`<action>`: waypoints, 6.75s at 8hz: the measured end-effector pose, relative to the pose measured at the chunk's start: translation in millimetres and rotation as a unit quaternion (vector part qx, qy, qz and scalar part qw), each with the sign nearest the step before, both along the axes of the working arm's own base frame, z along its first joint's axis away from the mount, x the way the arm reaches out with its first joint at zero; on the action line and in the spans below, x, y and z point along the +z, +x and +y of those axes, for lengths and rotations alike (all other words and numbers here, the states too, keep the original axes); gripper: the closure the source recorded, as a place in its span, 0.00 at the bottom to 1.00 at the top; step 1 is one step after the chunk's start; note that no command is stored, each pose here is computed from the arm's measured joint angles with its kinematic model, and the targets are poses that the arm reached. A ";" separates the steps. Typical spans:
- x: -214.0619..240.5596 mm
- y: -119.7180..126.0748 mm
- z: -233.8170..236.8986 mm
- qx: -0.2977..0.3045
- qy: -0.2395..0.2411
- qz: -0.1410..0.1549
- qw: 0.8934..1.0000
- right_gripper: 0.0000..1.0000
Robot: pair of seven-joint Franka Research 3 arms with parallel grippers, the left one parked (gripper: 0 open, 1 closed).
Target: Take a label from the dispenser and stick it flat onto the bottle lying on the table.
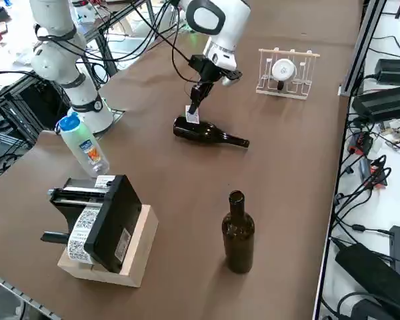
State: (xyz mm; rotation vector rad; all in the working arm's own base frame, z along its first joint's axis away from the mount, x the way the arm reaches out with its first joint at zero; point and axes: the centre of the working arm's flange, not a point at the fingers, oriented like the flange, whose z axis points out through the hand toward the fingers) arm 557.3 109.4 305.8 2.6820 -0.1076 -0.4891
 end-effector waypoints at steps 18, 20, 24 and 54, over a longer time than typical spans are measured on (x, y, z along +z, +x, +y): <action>-10.1 10.2 7.2 -0.017 0.016 0.011 1.000 0.99; -14.5 9.4 10.7 -0.028 0.029 0.017 0.999 0.99; -18.0 17.4 20.7 -0.032 0.040 0.016 0.999 0.99; -36.5 34.9 38.8 -0.052 0.051 0.013 0.997 0.34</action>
